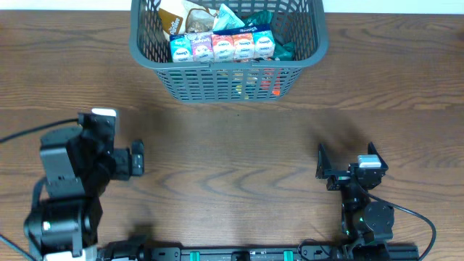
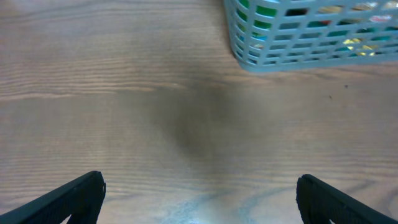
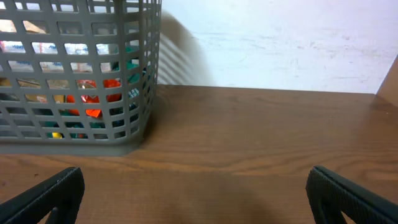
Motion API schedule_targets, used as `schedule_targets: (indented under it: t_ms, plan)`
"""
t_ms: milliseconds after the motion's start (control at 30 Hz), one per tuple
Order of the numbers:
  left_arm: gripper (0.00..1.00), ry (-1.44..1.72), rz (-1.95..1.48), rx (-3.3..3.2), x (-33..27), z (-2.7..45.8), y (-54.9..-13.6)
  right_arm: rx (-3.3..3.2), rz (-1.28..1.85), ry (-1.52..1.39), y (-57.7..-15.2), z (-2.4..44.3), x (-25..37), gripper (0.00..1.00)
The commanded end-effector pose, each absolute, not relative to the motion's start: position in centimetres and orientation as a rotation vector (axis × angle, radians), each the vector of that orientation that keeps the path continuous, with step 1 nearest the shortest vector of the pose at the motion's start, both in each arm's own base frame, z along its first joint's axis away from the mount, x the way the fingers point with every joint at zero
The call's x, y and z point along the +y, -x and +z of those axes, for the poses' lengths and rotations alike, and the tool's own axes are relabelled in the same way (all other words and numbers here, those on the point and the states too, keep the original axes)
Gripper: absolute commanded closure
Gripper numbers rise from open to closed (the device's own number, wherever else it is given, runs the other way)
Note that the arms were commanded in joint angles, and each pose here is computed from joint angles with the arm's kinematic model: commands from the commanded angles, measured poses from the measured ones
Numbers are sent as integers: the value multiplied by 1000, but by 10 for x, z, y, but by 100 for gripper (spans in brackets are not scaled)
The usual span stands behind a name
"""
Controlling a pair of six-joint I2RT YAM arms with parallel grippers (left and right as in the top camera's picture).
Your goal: Pack container
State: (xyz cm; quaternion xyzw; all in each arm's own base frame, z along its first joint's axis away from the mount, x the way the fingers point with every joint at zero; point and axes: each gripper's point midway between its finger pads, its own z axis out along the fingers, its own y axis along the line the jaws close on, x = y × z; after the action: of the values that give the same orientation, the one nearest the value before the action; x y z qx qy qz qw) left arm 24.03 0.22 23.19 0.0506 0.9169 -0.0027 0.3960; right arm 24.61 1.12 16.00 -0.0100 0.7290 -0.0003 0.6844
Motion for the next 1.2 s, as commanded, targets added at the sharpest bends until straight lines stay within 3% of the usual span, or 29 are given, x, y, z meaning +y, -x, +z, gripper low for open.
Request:
schedule_targets:
  t_ms: [0,367,700,1167]
  plan:
    - [1,-193,-32,2301,-10,221,-227,1633,-16,3,-246,160,7,1]
    - [1,-297,-57,1995,-34,169,-223,1633,-16,3,-246,160,7,1]
    - [1,-273,-24,1627,-36,187,-247,1633,-16,3,-246,160,7,1]
    - [1,-274,-7,1558,-35,172,-244,1633,-16,3,-246,160,7,1]
